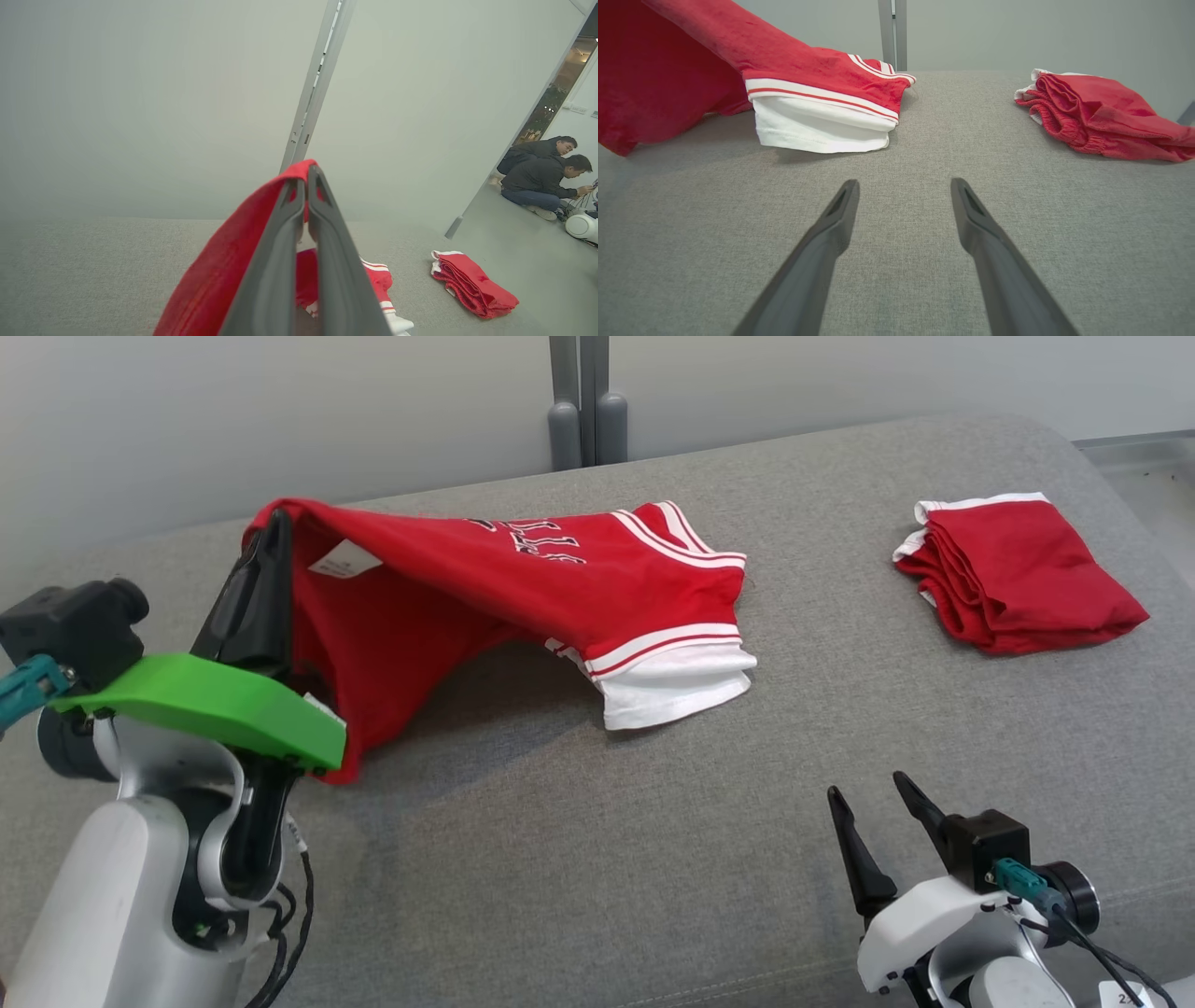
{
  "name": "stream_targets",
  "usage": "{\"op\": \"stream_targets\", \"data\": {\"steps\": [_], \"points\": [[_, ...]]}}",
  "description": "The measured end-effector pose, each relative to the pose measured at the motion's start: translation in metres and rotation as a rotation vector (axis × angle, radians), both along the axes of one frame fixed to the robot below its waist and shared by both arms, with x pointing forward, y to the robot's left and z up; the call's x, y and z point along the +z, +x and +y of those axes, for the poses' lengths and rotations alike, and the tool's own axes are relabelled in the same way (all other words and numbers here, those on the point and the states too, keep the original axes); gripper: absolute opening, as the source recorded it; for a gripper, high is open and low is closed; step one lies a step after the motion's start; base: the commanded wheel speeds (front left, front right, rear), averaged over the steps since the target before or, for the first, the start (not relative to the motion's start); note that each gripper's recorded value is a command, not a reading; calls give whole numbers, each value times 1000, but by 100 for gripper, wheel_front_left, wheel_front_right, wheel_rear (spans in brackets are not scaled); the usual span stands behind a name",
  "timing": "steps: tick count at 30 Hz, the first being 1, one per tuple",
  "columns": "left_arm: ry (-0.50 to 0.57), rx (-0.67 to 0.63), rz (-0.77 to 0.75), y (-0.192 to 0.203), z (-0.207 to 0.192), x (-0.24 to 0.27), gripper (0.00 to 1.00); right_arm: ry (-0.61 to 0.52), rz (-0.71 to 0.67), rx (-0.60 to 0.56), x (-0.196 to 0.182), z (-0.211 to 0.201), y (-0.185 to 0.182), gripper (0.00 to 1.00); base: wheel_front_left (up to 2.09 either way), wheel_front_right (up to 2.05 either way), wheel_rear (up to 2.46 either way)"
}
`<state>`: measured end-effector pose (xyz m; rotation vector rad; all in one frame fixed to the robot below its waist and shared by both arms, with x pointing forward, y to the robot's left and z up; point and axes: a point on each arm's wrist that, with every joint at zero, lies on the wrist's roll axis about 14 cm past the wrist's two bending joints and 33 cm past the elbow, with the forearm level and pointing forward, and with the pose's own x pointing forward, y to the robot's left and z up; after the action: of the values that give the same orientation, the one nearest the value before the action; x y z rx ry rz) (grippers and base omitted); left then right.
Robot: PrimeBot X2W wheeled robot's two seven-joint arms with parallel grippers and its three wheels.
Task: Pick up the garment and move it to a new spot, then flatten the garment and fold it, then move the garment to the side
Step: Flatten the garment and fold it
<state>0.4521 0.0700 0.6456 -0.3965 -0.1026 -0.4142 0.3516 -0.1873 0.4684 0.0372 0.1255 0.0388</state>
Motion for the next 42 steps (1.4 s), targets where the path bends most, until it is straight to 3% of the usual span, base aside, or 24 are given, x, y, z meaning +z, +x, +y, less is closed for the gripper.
{"op": "stream_targets", "data": {"steps": [3, 8, 14, 25, 26, 27, 28, 29, 37, 42], "points": [[44, 21, 60, -5, 6, -15, 0, -1, 0, -10, 0, -3, -2, 100, 0, 0, 0], [217, 56, 299, -10, 27, -93, 0, -6, 13, -17, -3, -5, -5, 100, 0, 0, 0], [331, 77, 508, -13, 50, -164, 0, -13, 26, -11, -6, -4, -2, 100, 0, 0, 0], [451, 183, 580, 5, 89, -220, 0, -25, 65, 16, -17, 3, 10, 100, 0, 0, 0], [450, 198, 570, 7, 92, -220, 17, -26, 66, 22, -17, 5, 11, 100, 0, 0, 0], [450, 206, 559, 9, 94, -220, 68, -25, 67, 25, -17, 6, 12, 100, 0, 0, 0], [442, 216, 545, 12, 95, -218, 68, -25, 66, 28, -17, 7, 13, 100, 0, 0, 0], [431, 229, 528, 14, 97, -216, 100, -25, 66, 31, -17, 8, 14, 100, 0, 0, 0], [343, 303, 327, 26, 103, -179, 100, -29, 46, 52, -11, 14, 18, 100, 0, 0, 0], [337, 303, 408, 12, 109, -192, 100, -27, 30, 70, -5, 20, 17, 100, 0, 0, 0]]}}
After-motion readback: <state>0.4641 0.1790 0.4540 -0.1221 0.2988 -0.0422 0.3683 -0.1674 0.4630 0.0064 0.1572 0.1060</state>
